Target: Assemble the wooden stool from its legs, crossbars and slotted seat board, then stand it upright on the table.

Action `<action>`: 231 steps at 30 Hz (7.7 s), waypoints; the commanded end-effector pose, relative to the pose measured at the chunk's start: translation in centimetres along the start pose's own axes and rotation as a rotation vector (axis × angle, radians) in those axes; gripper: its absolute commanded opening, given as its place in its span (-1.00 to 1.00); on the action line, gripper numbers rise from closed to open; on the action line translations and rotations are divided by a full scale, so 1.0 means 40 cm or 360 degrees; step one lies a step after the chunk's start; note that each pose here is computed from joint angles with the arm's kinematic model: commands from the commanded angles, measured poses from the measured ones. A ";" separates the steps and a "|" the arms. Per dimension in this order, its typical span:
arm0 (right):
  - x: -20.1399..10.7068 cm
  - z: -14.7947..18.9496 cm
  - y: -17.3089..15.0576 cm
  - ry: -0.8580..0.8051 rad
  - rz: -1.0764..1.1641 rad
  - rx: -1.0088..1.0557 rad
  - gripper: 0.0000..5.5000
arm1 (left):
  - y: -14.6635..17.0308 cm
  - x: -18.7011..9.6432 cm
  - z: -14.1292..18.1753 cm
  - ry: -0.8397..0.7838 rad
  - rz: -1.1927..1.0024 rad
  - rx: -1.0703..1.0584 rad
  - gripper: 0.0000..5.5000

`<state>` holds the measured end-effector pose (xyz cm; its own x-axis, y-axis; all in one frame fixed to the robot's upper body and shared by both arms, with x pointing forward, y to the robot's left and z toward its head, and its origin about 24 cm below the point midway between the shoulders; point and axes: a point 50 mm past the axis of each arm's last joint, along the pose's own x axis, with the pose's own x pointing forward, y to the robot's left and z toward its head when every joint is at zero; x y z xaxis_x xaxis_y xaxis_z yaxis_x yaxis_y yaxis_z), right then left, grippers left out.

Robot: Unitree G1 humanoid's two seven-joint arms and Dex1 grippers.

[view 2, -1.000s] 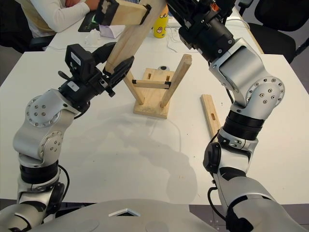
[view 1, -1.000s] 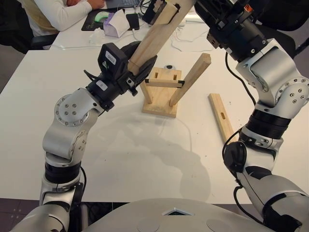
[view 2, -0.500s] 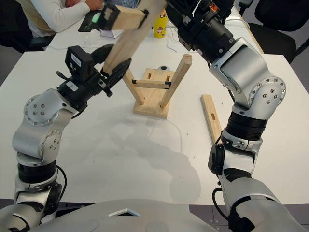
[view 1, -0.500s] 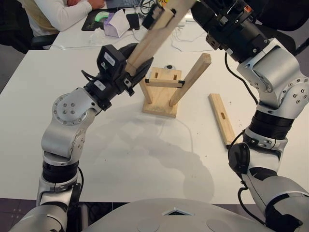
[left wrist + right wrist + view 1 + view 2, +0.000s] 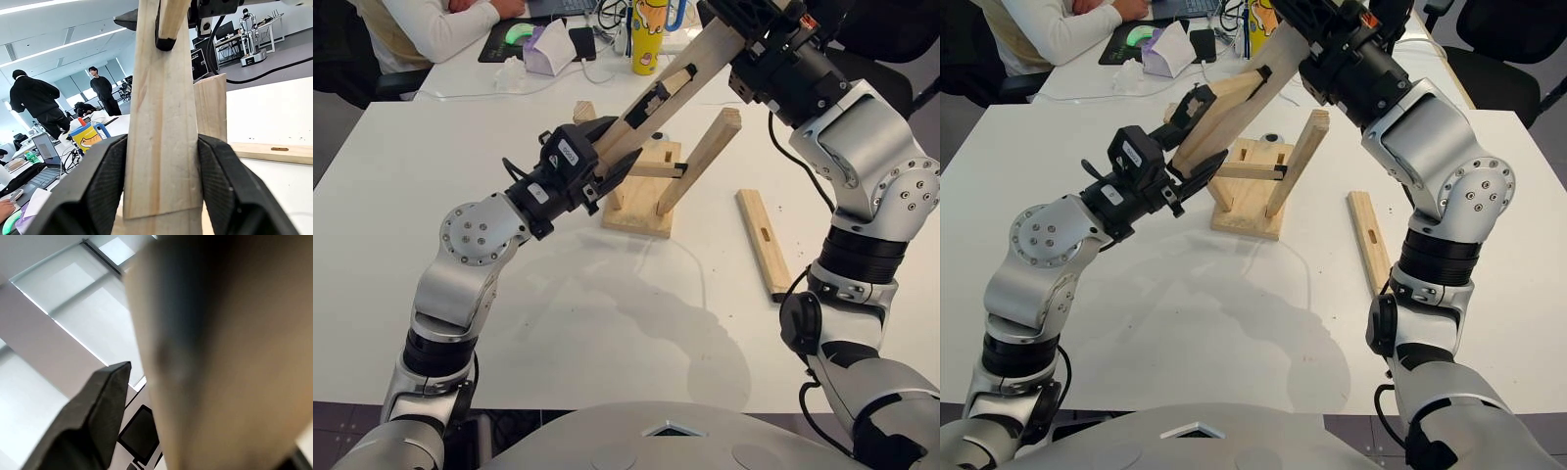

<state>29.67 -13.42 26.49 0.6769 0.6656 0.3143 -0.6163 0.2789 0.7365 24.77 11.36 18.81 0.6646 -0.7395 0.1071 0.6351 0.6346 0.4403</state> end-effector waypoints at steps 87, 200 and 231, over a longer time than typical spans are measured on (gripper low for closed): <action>-0.113 0.108 -0.225 -0.0994 -0.1009 -0.0182 -0.64 | 0.158 0.008 -0.433 0.0890 0.0664 -0.0434 0.13; -0.091 0.105 -0.206 -0.0946 -0.0956 -0.0201 -0.64 | -0.143 -0.115 -0.430 0.1472 0.0194 -0.1074 -0.32; -0.164 0.011 -0.175 -0.0015 -0.0841 -0.0711 -0.64 | -0.139 0.037 -0.295 0.0989 0.0286 -0.1085 -0.47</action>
<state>30.24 -21.07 20.17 0.9500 0.3121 0.0093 -0.2744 0.8202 0.5019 26.65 9.43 5.45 0.7214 -0.4901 -0.4893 0.4761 0.8640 -0.1635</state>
